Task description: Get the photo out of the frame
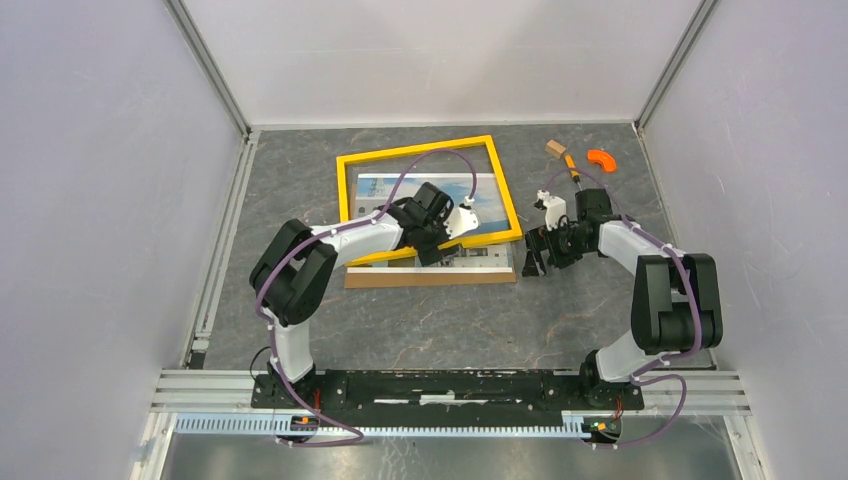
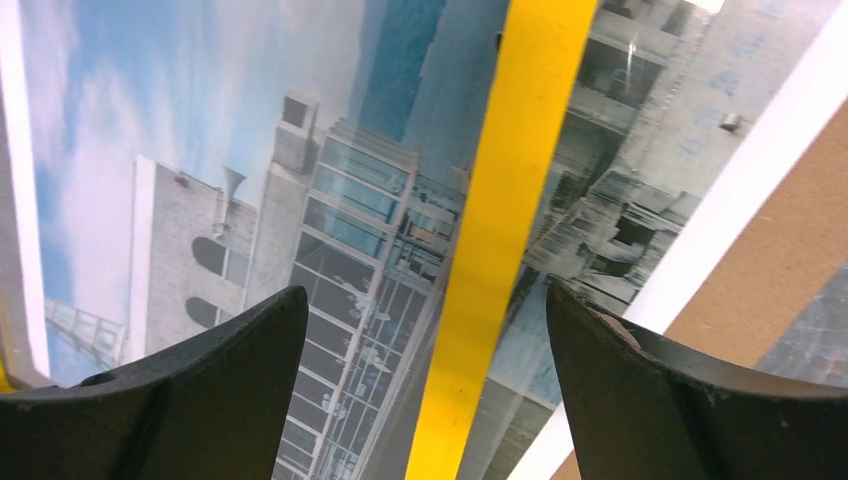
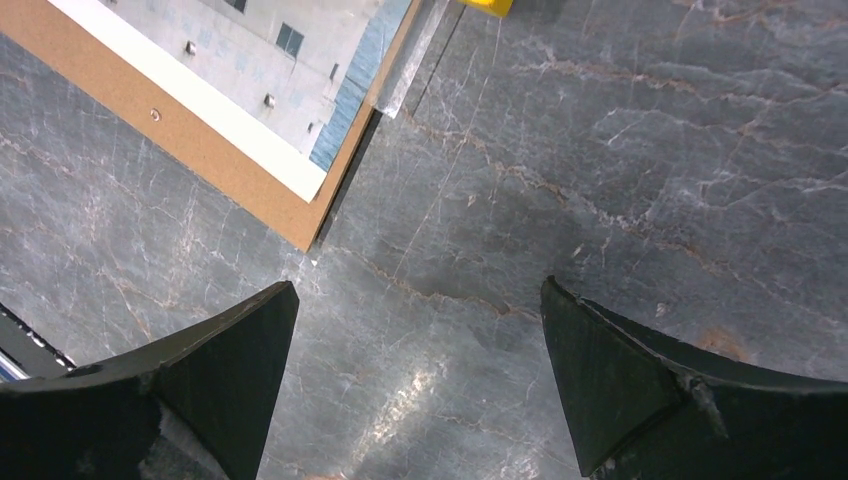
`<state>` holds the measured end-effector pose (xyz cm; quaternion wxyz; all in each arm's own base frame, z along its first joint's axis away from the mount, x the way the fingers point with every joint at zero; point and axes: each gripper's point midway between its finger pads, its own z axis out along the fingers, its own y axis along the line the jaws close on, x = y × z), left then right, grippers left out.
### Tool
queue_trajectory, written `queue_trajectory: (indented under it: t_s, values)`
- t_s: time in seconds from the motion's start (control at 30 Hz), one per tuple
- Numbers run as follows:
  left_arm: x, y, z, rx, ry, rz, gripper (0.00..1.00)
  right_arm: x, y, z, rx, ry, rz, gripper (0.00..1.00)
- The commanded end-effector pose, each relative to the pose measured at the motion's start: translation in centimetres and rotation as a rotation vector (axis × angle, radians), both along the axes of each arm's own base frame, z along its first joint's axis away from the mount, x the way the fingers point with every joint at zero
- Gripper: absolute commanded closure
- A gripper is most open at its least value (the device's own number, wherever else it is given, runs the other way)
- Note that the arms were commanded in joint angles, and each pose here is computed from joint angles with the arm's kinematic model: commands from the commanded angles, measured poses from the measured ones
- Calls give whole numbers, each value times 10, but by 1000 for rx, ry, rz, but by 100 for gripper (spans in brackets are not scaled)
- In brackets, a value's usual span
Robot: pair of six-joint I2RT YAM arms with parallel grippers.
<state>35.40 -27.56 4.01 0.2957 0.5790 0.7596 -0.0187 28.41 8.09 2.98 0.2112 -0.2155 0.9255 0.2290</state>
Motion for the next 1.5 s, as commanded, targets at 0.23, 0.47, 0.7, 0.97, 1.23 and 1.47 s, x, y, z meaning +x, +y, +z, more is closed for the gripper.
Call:
queue_trajectory:
  t_s: [0.23, 0.47, 0.7, 0.97, 1.23, 1.47]
  values:
    - [29, 8, 9, -8, -97, 102, 9, 16, 22, 0, 31, -45, 13, 2]
    - [-4, -12, 16, -121, 34, -37, 2, 20, 34, -3, 38, -40, 31, 2]
    - [-8, -9, 0, -75, 52, -52, 0, 25, 44, -9, -16, -75, 39, 2]
    - [7, 1, -8, -18, -18, -8, 1, 25, 39, -29, -219, -127, 65, 2]
    - [-20, -8, -2, -74, 66, -138, 0, 18, 26, -42, -337, -114, 70, 2]
    - [-27, -3, -17, -23, 113, -166, 0, 11, 19, -48, -370, -98, 74, 2]
